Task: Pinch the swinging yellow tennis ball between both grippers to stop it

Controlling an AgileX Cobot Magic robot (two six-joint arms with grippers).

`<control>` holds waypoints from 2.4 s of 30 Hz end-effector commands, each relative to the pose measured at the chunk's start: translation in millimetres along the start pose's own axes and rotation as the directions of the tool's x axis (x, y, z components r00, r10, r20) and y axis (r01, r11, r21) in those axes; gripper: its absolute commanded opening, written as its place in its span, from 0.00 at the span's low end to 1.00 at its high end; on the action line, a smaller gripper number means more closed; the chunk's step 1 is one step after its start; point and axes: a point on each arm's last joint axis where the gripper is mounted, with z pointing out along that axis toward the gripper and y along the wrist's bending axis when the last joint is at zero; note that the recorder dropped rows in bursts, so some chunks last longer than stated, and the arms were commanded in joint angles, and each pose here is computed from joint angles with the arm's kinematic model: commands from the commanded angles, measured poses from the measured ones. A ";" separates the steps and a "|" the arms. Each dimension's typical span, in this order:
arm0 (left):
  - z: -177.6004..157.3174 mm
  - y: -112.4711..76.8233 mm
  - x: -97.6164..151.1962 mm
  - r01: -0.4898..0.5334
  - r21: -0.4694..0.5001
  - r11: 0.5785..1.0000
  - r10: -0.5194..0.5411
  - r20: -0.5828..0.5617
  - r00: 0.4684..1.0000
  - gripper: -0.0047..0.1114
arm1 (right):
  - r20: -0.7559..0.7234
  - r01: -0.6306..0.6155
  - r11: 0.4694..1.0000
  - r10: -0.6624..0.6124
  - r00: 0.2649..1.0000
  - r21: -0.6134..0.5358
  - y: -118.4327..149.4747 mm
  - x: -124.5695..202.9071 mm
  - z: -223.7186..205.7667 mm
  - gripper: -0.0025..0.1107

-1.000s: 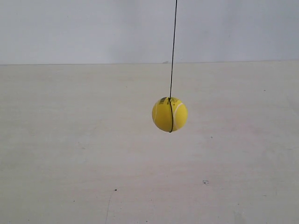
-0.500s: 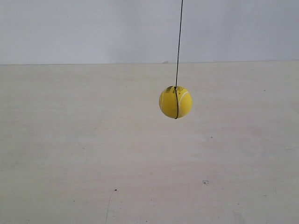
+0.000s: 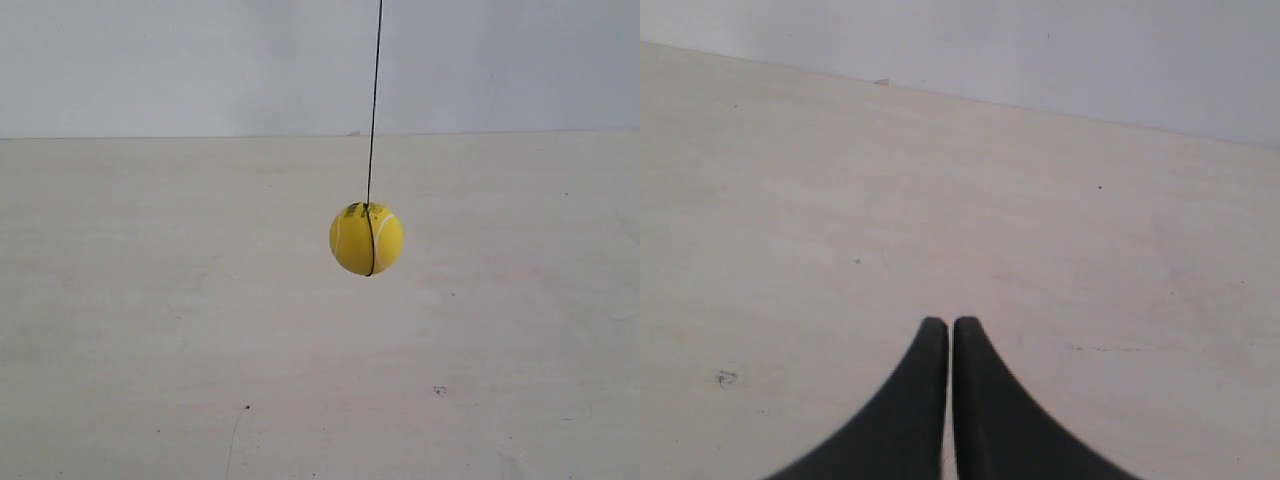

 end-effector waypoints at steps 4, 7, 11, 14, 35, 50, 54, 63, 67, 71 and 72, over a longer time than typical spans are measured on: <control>-0.5 -0.1 0.7 0.015 -0.001 1.000 -0.015 0.000 1.000 0.08 | 0.005 0.011 1.000 -0.011 1.000 0.000 0.0 -0.3 -0.4 0.02; -0.5 -0.1 0.7 0.015 -0.001 1.000 -0.015 0.000 1.000 0.08 | 0.005 0.011 1.000 -0.011 1.000 0.000 0.0 -0.3 -0.4 0.02; -0.5 -0.1 0.7 0.015 -0.001 1.000 -0.015 0.000 1.000 0.08 | 0.005 0.006 1.000 -0.006 1.000 0.000 0.0 -0.3 -0.4 0.02; -0.5 -0.1 0.7 0.015 -0.001 1.000 -0.015 0.000 1.000 0.08 | 0.005 0.006 1.000 -0.006 1.000 0.000 0.0 -0.3 -0.4 0.02; -11.9 -2.7 117.1 -0.130 0.092 0.987 0.157 -0.433 0.888 0.08 | 0.013 0.002 1.000 -0.002 1.000 -0.001 0.0 -1.0 -0.5 0.02; -34.8 -3.0 175.5 -0.022 0.049 0.999 0.048 -0.646 0.761 0.08 | 0.013 0.002 1.000 -0.002 1.000 -0.001 0.0 -1.0 -0.5 0.02; -37.1 -2.8 178.1 -0.020 0.048 0.999 0.047 -0.675 0.736 0.08 | 0.013 0.002 1.000 -0.002 1.000 -0.001 0.0 -1.0 -0.5 0.02; -37.1 -2.5 178.1 -0.031 0.053 0.998 0.059 -0.674 0.736 0.08 | 0.013 0.002 1.000 -0.002 1.000 -0.001 0.0 -1.0 -0.5 0.02; -37.1 -2.5 178.1 -0.031 0.053 0.998 0.059 -0.674 0.736 0.08 | 0.013 0.002 1.000 -0.002 1.000 -0.001 0.0 -1.0 -0.5 0.02; -37.1 -2.5 178.1 -0.031 0.053 0.998 0.059 -0.674 0.736 0.08 | 0.013 0.002 1.000 -0.002 1.000 -0.001 0.0 -1.0 -0.5 0.02; -37.1 -2.5 178.1 -0.031 0.053 0.998 0.059 -0.674 0.736 0.08 | 0.013 0.002 1.000 -0.002 1.000 -0.001 0.0 -1.0 -0.5 0.02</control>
